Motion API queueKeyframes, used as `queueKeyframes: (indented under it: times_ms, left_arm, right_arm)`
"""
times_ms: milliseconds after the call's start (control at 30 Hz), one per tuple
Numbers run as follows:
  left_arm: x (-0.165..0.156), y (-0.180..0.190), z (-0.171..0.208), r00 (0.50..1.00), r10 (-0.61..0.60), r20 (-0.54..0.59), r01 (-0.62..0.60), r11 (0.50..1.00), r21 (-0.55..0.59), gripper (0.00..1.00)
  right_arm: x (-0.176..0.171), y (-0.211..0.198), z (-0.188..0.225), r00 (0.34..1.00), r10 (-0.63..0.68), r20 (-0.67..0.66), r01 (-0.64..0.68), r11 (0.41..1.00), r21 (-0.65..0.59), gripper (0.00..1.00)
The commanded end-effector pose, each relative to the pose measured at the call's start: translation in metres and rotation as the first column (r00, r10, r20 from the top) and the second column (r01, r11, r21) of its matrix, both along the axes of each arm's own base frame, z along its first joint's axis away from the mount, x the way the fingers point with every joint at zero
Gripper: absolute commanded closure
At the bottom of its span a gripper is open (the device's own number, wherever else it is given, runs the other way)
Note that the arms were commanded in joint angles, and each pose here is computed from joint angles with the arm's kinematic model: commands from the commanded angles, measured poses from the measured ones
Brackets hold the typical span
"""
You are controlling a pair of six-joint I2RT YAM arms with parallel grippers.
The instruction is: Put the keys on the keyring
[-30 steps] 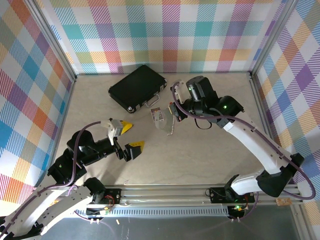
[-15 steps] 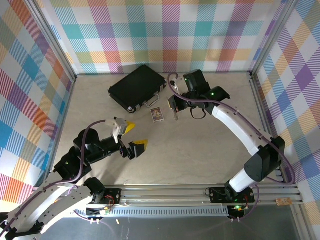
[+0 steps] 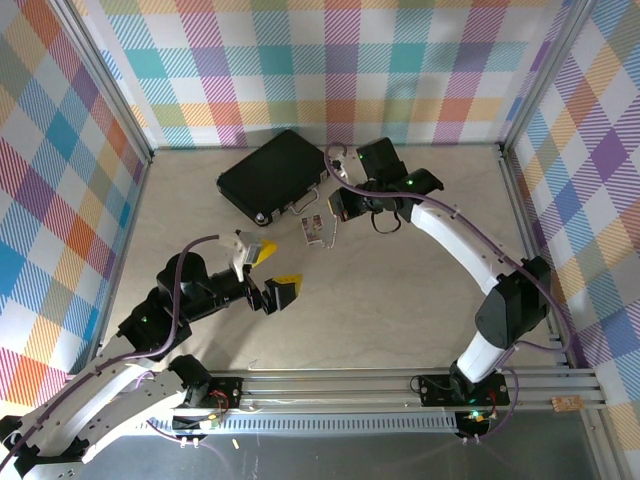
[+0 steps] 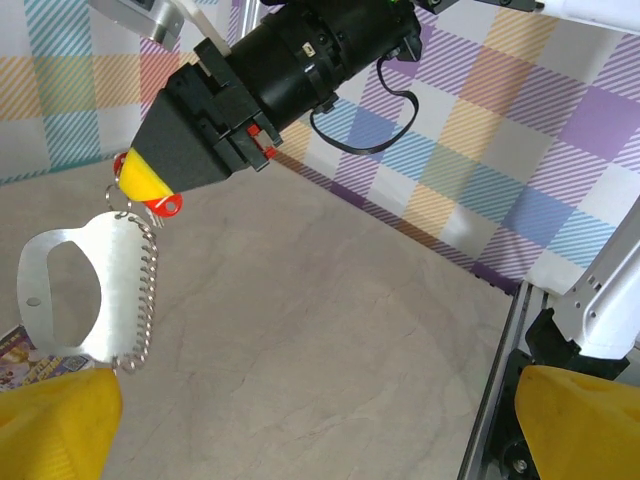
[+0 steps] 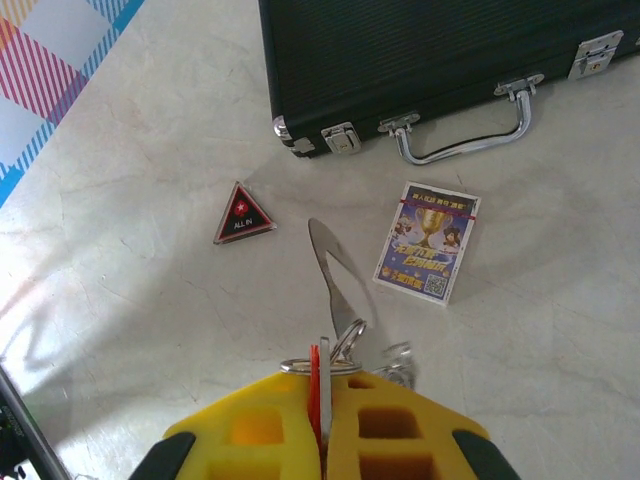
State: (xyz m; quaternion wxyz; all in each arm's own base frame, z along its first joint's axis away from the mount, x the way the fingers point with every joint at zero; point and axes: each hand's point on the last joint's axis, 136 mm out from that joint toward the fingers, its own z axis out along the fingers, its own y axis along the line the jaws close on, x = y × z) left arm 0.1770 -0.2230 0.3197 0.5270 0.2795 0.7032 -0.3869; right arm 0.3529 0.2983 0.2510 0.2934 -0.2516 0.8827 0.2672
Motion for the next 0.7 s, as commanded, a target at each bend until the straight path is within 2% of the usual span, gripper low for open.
queueKeyframes:
  times_ms: [0,667]
  left_arm:
    - [-0.003,-0.001,0.020,0.999,-0.014,0.038,0.016,0.998,-0.054,0.00]
    - [-0.003,-0.003,0.024,0.999,-0.023,0.029,0.025,0.997,-0.077,0.00]
  right_arm:
    - [0.006,0.006,0.010,1.000,-0.001,0.019,0.000,0.999,0.054,1.00]
    - [-0.030,-0.008,-0.036,0.994,-0.018,-0.110,0.026,0.997,0.068,1.00]
